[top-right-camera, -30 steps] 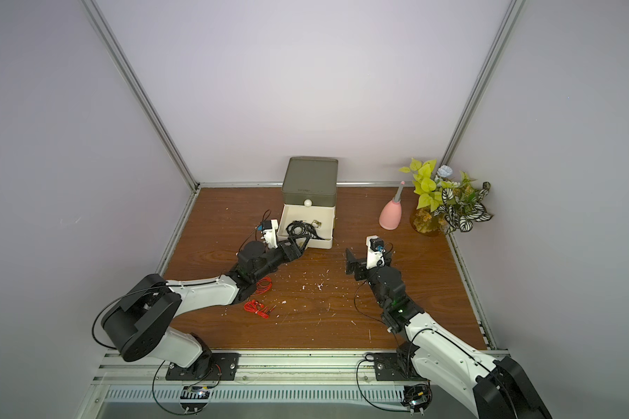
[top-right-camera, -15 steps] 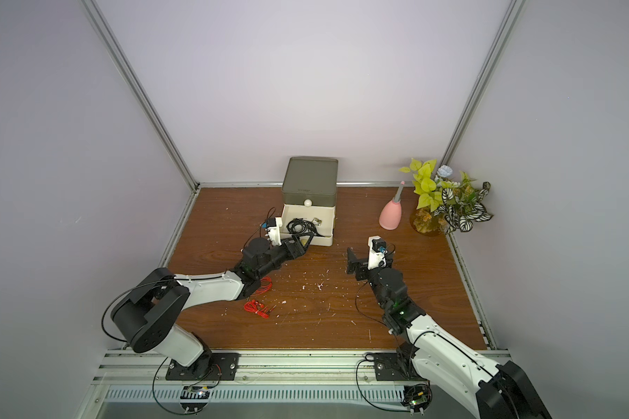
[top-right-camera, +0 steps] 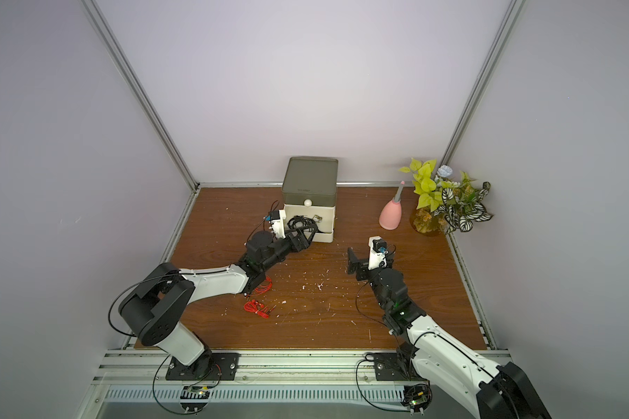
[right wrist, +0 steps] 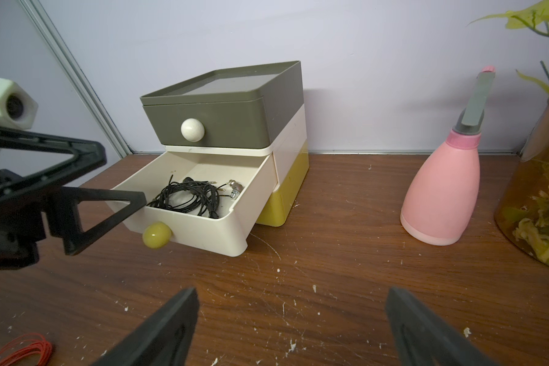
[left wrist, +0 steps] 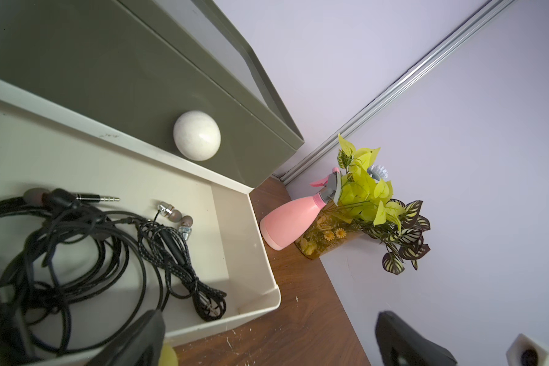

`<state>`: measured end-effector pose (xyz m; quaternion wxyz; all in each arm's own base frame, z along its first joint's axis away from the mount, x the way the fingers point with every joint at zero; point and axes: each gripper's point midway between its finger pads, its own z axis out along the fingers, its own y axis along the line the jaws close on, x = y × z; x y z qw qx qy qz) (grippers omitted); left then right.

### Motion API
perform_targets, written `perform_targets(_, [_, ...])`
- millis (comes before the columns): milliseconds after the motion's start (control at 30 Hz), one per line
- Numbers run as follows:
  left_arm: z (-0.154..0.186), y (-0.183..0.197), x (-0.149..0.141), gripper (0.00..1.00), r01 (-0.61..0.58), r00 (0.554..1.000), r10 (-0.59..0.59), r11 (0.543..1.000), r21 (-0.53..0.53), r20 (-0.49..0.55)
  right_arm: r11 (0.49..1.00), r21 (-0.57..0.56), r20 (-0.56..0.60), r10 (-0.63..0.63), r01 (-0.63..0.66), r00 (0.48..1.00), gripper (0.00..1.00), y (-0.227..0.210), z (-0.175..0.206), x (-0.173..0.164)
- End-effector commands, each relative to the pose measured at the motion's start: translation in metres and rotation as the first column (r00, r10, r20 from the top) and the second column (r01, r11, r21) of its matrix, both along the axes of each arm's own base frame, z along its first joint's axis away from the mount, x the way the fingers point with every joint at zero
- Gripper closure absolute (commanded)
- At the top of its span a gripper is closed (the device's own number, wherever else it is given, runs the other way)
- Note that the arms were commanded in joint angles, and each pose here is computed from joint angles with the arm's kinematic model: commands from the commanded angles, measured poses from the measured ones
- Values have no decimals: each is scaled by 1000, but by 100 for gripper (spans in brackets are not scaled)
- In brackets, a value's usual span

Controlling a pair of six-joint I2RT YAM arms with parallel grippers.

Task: Place the wired earphones into the drawer by color
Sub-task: Close the drawer in the storage box.

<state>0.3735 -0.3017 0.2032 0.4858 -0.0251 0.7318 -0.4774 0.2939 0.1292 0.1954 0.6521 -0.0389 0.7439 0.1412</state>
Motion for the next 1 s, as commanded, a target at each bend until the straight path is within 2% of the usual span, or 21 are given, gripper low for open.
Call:
perform_targets(0, [0,2,10,0,-9,1000,8,1000,21,15,999,24,56,-32,31,998,1,-6,16,1])
perform_targets(467, [25,6,-4,0,22,998,-22,1000,1,57,1000,18,48,-25,24,999,1,-5,13,2])
perform_targets(633, [18,7,-15,0,51,999,-51,999,-1,16,1000,18,46,-23,22,999,1,-4,13,3])
perform_targets(967, [-7,18,-25,0,33,998,-31,999,40,-48,1000,17,44,-19,18,999,1,-3,13,3])
